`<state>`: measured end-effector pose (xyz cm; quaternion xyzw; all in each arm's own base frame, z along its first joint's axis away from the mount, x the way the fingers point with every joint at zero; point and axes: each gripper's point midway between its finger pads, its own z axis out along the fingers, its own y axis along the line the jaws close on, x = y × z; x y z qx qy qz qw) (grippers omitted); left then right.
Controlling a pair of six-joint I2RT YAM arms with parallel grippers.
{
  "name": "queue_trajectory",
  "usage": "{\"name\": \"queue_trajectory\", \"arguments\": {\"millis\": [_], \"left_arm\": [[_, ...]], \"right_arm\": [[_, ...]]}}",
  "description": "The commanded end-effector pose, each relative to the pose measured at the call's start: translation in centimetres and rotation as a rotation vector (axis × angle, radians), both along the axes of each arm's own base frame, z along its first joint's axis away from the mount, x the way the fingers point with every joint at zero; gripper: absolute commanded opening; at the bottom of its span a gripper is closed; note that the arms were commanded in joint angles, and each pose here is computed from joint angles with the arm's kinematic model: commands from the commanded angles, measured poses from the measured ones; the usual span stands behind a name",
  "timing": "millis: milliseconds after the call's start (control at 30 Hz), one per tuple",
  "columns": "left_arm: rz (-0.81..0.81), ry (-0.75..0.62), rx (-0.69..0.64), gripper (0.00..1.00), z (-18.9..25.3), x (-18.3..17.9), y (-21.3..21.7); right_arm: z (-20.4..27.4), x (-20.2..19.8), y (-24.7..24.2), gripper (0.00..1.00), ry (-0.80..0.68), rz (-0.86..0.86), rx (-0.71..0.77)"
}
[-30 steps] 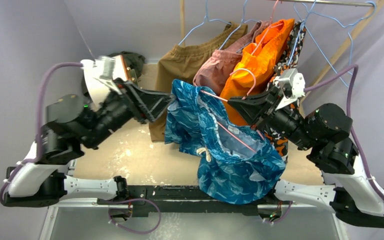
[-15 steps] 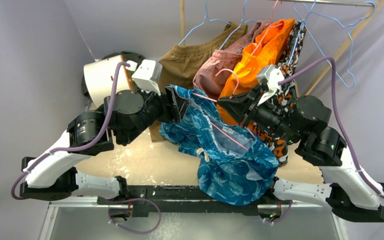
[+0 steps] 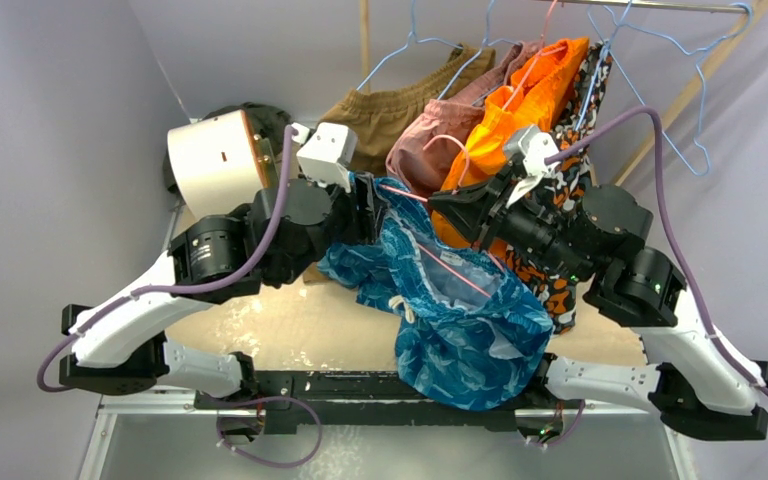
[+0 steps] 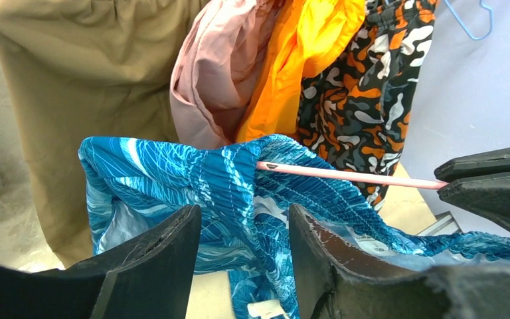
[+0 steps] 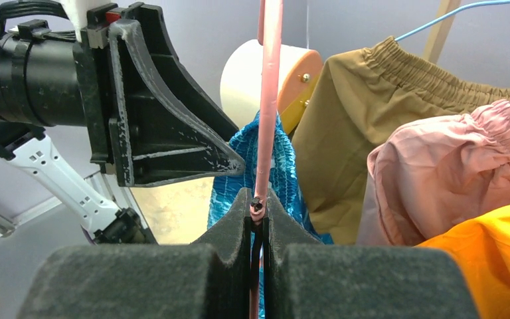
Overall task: Place the shorts on the hanger
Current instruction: Hang the shorts on the hanger.
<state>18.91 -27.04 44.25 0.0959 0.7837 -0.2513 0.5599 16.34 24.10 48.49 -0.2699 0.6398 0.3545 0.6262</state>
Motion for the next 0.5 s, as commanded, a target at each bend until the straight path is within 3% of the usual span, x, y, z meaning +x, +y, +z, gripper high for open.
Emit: {"name": "queue_trajectory", "arguments": {"millis": [0, 300, 367, 467], "left_arm": [[0.041, -0.036, 0.002, 0.48, 0.9, 0.5, 0.8], [0.055, -0.045, 0.012, 0.3, 0.6, 0.9, 0.7], [0.063, -0.045, 0.02, 0.31, 0.4, 1.0, 0.7], [0.081, -0.043, 0.035, 0.44, -0.1, 1.2, 0.9]], "right_arm": [[3.4, -0.6, -0.4, 0.0, -0.056, 0.015, 0.086], [3.4, -0.6, -0.3, 0.0, -0.054, 0.021, 0.081], [3.5, -0.6, -0.3, 0.0, -0.054, 0.021, 0.082], [3.6, -0.6, -0.3, 0.0, -0.055, 0.02, 0.085]]}}
